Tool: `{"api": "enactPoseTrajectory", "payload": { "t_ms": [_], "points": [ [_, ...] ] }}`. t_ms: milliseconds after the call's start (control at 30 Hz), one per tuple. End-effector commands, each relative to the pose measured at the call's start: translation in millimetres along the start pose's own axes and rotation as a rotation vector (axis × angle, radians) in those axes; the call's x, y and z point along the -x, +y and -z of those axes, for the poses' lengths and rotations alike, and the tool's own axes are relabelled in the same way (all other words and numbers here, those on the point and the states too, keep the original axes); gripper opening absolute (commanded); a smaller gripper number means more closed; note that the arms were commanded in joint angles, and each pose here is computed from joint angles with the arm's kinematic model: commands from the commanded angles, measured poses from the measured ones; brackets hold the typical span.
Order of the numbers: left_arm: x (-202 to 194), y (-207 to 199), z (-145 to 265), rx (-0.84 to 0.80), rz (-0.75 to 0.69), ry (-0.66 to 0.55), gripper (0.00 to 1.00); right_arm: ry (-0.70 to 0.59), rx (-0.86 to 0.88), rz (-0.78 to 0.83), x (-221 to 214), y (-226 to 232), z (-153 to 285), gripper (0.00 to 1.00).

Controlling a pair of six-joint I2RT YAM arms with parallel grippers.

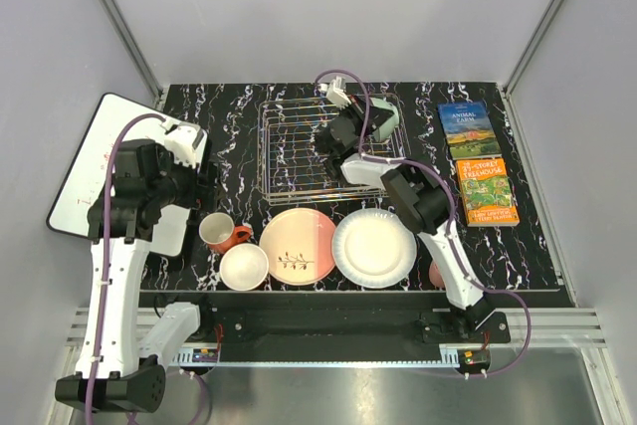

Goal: Load the mixed dishes into the dish rack

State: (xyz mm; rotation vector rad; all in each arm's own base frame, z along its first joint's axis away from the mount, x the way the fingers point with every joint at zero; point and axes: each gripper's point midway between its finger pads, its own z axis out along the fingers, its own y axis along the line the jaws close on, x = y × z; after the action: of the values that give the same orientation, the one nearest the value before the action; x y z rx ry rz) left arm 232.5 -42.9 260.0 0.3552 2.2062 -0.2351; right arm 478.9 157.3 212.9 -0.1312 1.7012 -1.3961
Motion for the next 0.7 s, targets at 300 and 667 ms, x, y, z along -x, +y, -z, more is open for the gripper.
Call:
{"api": "enactPoseTrajectory", "payload": {
  "t_ms": [300, 667],
  "points": [
    [10.9, 7.6, 2.1, 0.045, -0.027, -0.052, 0.99, 0.057, -0.021, -0.233, 1.8, 6.8, -2.1, 0.00],
    [11.6, 8.7, 3.7, 0.053, -0.026, -0.058, 0.99, 0.107, -0.025, -0.224, -6.9, 27.7, -6.6, 0.17]
  ]
}}
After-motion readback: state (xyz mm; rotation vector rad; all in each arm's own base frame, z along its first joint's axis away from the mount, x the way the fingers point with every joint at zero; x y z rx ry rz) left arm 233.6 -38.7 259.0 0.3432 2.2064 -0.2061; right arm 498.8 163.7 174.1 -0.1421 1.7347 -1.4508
